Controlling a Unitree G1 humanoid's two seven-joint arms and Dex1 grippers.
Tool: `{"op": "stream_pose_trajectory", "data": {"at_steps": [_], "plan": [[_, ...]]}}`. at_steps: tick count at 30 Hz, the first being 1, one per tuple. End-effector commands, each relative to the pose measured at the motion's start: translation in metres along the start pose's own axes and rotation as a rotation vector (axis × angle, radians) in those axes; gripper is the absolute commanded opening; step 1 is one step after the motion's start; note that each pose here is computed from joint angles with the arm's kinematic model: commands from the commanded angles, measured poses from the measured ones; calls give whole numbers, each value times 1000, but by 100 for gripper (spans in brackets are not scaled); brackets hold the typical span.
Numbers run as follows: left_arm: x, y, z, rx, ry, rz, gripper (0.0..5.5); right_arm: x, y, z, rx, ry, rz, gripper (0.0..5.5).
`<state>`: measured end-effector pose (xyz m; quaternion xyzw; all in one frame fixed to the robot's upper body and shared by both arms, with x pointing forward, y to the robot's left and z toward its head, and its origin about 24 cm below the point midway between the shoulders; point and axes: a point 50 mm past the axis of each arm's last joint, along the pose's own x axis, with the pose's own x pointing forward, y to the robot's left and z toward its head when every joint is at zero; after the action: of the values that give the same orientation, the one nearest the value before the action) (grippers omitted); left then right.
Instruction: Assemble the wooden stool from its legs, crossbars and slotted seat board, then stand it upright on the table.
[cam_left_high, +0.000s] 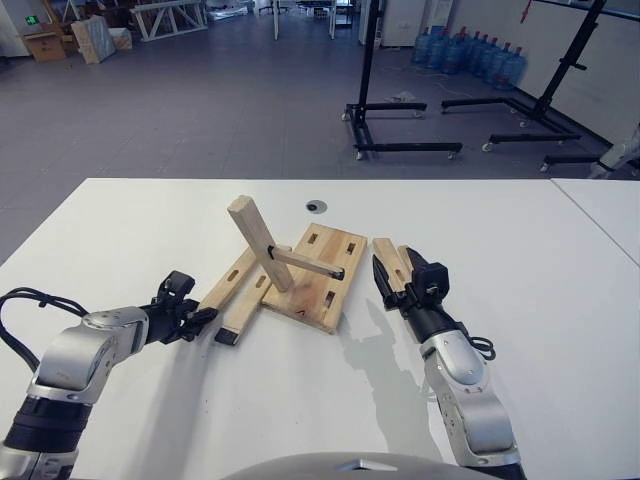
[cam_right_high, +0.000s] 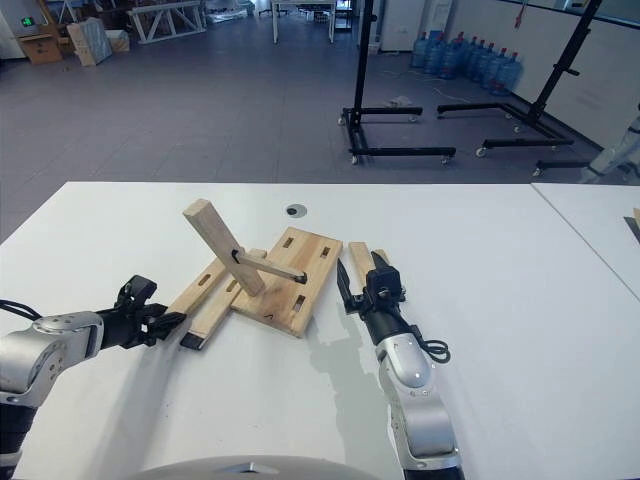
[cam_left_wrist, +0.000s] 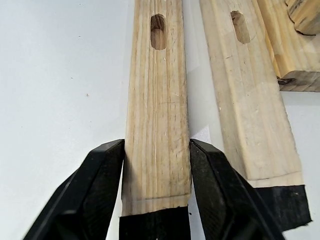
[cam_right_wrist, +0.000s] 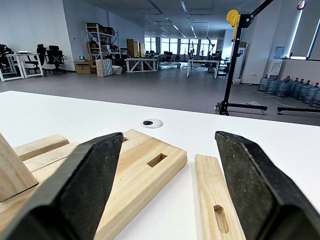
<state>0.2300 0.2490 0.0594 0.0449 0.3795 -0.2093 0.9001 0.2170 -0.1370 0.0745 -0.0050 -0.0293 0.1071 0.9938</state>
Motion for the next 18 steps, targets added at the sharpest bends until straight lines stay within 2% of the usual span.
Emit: {"op": "stream_pose_trajectory", "data": {"at_steps": [1,3,5,7,13,18], "plan": [[-1,-2,37,-34,-220,9,202,4,-2,2,-8,-4,2,338],[-10,-5,71,-35,-422,21,202,5,-4,3,-4,-9,-4,338],[-18,-7,91,-17,-539,47,201,7,-5,4,-1,-12,-5,338],[-20,-11,96,3,-577,57,201,8,-6,5,-1,-17,-3,338],[-15,-17,89,19,-546,51,201,8,-7,5,1,-17,-10,338],[-33,-17,128,54,-734,93,201,16,-15,18,16,-52,-22,338]]}}
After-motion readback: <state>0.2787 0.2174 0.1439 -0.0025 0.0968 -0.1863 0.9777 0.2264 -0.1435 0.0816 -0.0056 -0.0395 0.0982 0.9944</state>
